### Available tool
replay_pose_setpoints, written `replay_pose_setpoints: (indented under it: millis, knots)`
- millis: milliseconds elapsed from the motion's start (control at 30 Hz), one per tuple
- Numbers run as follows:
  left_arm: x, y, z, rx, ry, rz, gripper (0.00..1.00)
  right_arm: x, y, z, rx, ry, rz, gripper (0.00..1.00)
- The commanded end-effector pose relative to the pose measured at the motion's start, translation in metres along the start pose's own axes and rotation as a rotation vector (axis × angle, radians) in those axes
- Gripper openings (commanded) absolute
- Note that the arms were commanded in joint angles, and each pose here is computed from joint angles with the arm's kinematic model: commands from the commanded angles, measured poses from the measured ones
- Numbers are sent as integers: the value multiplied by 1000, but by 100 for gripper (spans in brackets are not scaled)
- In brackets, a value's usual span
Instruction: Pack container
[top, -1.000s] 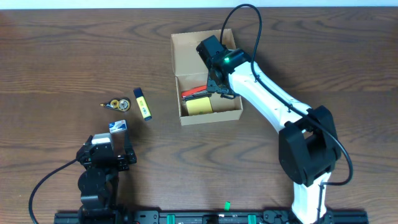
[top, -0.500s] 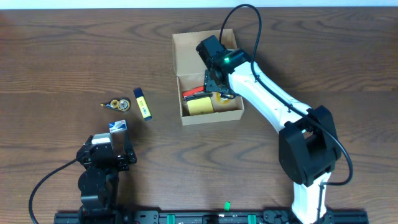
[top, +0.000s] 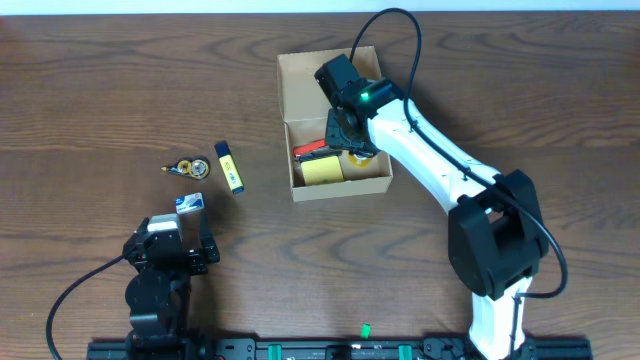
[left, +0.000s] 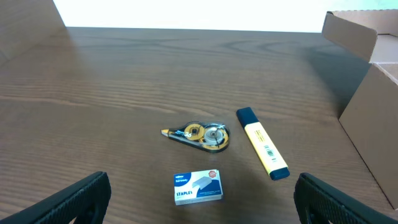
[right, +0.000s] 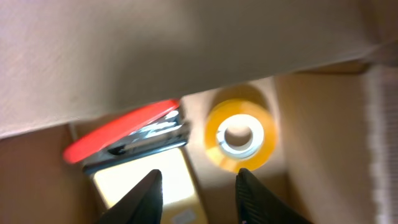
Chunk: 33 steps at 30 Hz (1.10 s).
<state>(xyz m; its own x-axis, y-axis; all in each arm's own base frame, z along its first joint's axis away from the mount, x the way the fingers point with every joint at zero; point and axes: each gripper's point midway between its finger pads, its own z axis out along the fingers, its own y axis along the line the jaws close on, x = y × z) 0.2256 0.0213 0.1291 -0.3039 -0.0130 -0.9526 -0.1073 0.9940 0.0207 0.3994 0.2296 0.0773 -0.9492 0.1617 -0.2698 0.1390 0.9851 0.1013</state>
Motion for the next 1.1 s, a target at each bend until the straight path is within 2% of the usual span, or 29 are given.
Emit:
replay_pose_setpoints:
  millis: [0,267,533,633,800,900,1067]
  knots:
    - [12,-1,2,7,33,-2,95,0,9,-6,-57,28,31,37]
    - [12,-1,2,7,33,-2,95,-17,19,-35,-80,-2,-7,32]
    - [12,-1,2,7,33,-2,95,-33,13,-94,-77,-22,-306,22]
    - [12,-1,2,7,32,-2,95,-34,7,-114,-79,-36,-405,23]
    - [12,-1,2,7,33,-2,95,-45,-6,-185,-142,-199,-426,20]
    - [12,-1,2,7,33,-2,95,-29,-13,-201,-153,-217,-450,20]
    - [12,-1,2,7,32,-2,95,13,-26,-177,-142,-152,-486,19]
